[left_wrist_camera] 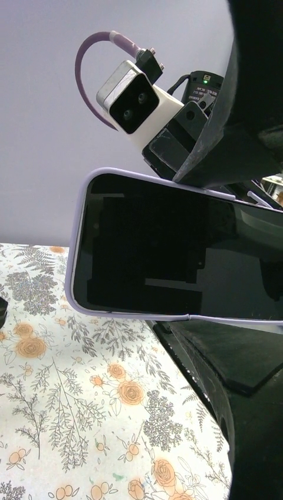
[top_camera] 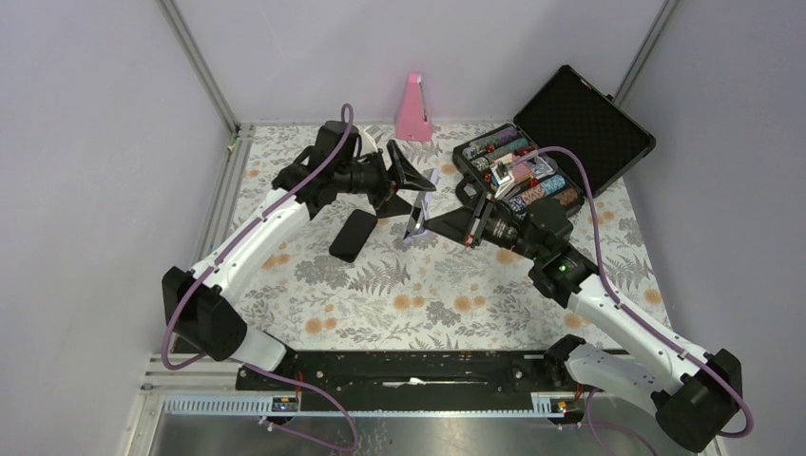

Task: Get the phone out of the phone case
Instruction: Remove the phone case from the phone.

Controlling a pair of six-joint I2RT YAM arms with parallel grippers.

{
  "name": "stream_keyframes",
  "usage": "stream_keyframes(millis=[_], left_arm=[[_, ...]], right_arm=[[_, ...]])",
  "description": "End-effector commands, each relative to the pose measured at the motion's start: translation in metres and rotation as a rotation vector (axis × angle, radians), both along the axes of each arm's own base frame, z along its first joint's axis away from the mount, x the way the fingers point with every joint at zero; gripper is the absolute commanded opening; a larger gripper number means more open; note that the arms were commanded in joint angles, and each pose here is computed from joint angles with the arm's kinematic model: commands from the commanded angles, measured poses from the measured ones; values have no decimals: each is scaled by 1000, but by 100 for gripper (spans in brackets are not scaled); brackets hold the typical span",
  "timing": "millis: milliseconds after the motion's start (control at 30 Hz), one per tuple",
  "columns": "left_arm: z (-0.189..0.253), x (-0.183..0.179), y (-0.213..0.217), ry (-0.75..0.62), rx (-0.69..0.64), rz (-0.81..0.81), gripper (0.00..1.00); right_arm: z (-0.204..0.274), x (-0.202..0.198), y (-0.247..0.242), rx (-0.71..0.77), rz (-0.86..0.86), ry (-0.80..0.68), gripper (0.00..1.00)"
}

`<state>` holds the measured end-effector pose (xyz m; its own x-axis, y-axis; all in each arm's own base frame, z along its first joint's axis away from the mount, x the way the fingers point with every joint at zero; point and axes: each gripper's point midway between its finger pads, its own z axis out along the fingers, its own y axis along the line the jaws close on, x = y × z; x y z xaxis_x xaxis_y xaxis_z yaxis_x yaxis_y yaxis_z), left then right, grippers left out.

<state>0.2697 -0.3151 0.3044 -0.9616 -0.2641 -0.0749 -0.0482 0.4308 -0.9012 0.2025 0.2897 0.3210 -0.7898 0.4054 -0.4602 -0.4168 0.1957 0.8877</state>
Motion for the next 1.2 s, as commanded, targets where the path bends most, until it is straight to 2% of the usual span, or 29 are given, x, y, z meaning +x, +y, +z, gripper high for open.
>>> stream_keyframes(millis=[0,133,267,367,533,667,933,1167], left_arm=[[33,-10,-13,-7,-126,-51,0],[27,5,5,-39,-94,40,0],[13,11,14,-38,-53,56,0],[9,12,14,-32,-53,57,0],[11,13,11,-24,-77,53,0],[11,14,11,-20,-78,59,0],[12,28,12,4,-112,155,0],[18,37,17,22,-133,252,0]], right_arm=[[2,-11,5,-40,58,-93,0],[-39,8,-18,-244,-102,-23,0],[-68,14,-32,-396,-158,39,0],[-79,18,-31,-436,-166,72,4],[-94,19,-28,-491,-153,105,21],[-101,16,-25,-534,-126,118,29],[-113,13,-38,-664,-206,140,33],[-118,12,-38,-711,-252,83,33]])
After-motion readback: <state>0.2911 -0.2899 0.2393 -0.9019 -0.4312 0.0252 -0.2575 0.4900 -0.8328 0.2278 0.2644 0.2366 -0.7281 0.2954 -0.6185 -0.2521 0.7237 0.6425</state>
